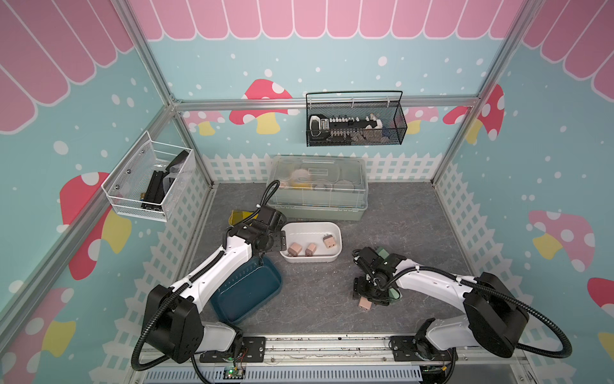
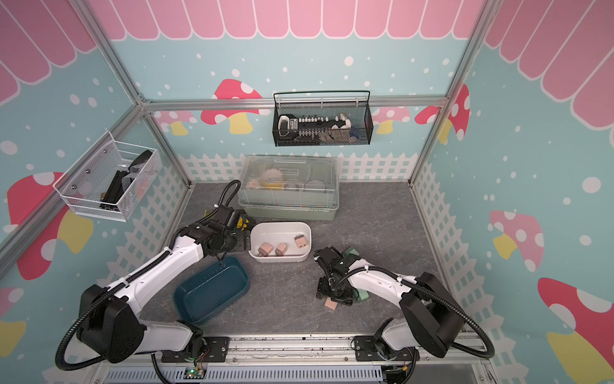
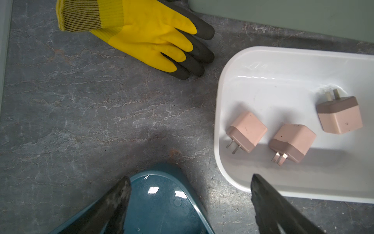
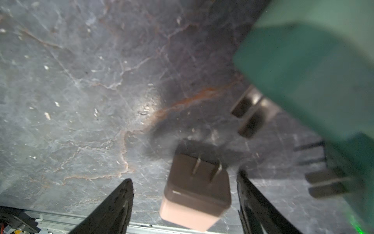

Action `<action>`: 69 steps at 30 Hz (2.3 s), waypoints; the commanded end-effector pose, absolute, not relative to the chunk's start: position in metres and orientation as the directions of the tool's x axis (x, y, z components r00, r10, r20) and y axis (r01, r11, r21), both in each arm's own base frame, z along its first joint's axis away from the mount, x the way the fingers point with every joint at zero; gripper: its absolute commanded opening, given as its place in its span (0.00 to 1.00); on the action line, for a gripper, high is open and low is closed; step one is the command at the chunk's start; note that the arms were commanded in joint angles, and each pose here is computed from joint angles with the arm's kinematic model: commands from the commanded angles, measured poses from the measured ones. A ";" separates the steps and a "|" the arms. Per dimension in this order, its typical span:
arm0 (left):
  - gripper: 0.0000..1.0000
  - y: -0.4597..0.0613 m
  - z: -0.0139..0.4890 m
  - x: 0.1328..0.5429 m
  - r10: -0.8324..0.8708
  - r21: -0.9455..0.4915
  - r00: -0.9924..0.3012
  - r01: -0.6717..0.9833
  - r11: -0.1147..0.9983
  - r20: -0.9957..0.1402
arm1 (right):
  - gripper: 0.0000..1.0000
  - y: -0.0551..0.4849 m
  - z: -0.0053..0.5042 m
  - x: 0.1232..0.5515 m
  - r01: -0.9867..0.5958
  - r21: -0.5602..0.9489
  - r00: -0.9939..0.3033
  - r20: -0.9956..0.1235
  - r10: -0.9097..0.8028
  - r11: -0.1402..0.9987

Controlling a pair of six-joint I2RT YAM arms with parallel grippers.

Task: Place the plugs by color into the storage box
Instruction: Pick up the plug from the center of the board, then place the plug in the storage box.

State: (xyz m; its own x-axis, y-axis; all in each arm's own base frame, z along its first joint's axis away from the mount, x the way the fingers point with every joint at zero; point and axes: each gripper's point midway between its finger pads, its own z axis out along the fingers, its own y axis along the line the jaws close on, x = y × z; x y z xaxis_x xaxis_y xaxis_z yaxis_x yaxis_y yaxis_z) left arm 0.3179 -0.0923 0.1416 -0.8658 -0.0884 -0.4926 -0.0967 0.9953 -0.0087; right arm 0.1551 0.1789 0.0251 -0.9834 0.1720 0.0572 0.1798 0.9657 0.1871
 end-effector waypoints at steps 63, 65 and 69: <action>0.89 -0.081 0.154 0.301 -0.157 -0.042 -0.828 -0.160 0.986 -0.538 | 0.27 0.331 0.030 0.358 -0.345 0.102 -0.938 -0.067 -0.340 0.933; 0.89 -0.081 0.154 0.301 -0.156 -0.042 -0.828 -0.159 0.986 -0.539 | 0.27 0.334 0.027 0.357 -0.348 0.099 -0.937 -0.065 -0.343 0.932; 0.89 -0.080 0.155 0.300 -0.155 -0.043 -0.827 -0.156 0.987 -0.540 | 0.30 0.332 0.019 0.356 -0.348 0.086 -0.937 -0.051 -0.344 0.934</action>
